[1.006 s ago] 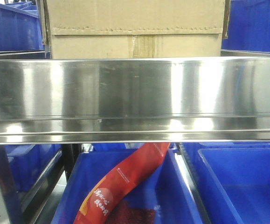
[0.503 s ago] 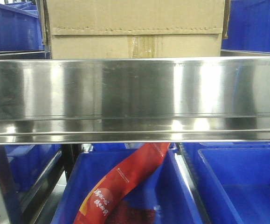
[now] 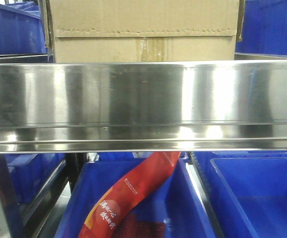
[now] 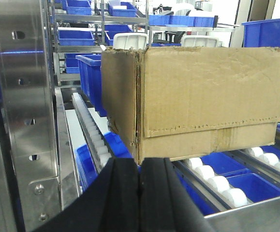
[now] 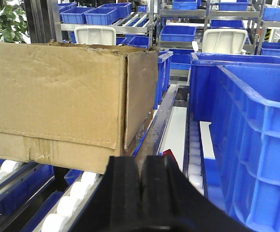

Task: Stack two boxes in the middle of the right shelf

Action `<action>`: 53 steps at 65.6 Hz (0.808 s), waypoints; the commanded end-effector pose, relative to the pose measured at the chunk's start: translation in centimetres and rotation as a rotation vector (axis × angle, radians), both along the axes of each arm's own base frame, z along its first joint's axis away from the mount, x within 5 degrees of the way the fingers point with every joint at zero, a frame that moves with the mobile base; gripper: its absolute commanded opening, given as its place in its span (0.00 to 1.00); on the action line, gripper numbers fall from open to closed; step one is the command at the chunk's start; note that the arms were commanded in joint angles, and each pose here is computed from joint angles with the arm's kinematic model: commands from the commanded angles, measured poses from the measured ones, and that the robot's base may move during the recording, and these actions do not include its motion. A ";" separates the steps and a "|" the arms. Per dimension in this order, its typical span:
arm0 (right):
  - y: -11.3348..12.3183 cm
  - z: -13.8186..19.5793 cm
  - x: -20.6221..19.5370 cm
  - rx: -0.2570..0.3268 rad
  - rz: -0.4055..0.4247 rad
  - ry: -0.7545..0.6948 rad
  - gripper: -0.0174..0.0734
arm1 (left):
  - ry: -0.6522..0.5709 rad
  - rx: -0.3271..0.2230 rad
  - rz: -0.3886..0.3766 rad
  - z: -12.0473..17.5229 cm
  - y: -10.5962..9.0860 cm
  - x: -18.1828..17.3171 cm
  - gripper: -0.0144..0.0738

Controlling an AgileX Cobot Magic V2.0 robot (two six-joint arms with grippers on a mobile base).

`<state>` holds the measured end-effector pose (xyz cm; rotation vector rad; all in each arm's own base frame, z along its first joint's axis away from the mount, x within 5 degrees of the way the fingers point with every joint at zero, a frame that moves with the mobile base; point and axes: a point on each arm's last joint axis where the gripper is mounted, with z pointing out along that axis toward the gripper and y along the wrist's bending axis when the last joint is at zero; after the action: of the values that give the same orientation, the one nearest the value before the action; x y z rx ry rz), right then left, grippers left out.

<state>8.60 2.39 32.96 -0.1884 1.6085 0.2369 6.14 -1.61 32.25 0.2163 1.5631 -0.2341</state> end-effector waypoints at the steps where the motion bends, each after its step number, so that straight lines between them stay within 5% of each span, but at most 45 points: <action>1: -0.1 0.2 0.0 -0.010 -0.009 -0.029 0.01 | 0.008 -0.020 0.025 -0.1 0.2 -0.1 0.04; 11: -0.1 0.2 0.0 -0.010 -0.009 -0.029 0.01 | -0.045 0.030 0.104 -1.5 0.7 -0.6 0.04; 37: -0.1 0.2 0.0 -0.010 -0.010 -0.030 0.01 | -0.121 -0.017 0.277 -10.6 1.6 -0.6 0.04; 53: -0.1 0.2 0.0 -0.010 -0.010 -0.030 0.01 | -0.104 -0.014 0.294 -10.8 1.7 -0.5 0.04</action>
<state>8.61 2.39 32.90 -0.1888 1.6089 0.2360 5.70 0.03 21.09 -0.0105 1.5079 -0.0024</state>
